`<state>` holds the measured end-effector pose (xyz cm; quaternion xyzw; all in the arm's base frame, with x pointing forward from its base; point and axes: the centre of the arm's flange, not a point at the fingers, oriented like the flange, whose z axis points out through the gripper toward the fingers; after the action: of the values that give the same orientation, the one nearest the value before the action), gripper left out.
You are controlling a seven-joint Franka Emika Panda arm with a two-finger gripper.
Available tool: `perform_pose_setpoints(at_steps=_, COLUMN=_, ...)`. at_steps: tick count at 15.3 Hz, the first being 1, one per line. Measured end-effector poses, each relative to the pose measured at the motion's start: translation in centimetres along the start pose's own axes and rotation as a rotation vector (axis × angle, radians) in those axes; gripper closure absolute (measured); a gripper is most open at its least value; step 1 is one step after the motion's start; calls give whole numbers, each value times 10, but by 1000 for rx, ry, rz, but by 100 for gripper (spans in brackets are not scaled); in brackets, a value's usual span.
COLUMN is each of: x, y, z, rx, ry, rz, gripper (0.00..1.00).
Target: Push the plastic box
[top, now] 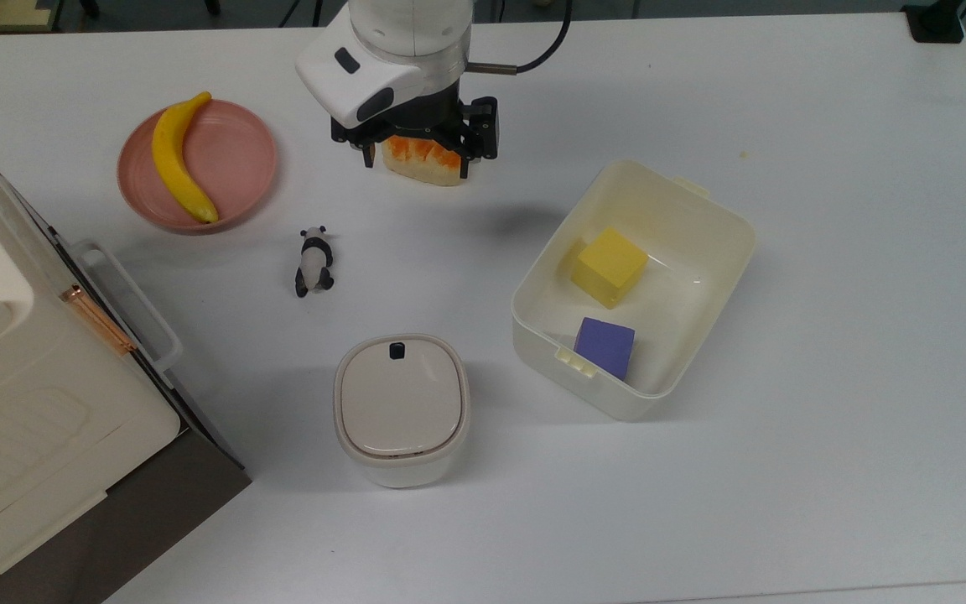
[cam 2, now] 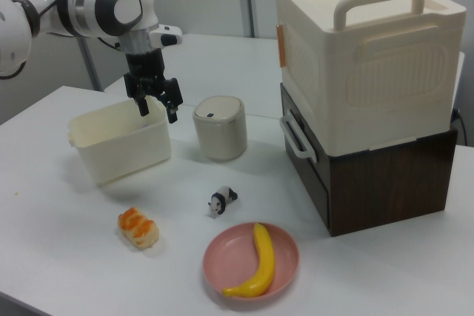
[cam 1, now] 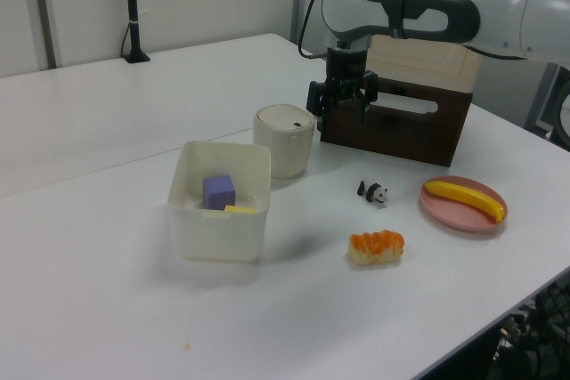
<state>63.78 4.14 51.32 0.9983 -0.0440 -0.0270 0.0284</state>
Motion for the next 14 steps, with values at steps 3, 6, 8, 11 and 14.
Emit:
perform_pose_setpoints(at_steps=3, x=0, y=-11, z=-1, rx=5, ry=14, rz=-17, gripper=0)
perform_pose_setpoints(at_steps=6, x=0, y=-16, z=-1, rx=6, ry=16, rz=-25, gripper=0)
perform_pose_setpoints(at_steps=8, x=0, y=-15, z=-1, rx=6, ry=16, rz=-24, gripper=0)
perform_pose_setpoints(at_steps=11, x=0, y=-15, z=-1, rx=6, ry=16, rz=-24, gripper=0)
perform_pose_setpoints(at_steps=14, x=0, y=-12, z=-2, rx=5, ry=18, rz=-18, gripper=0)
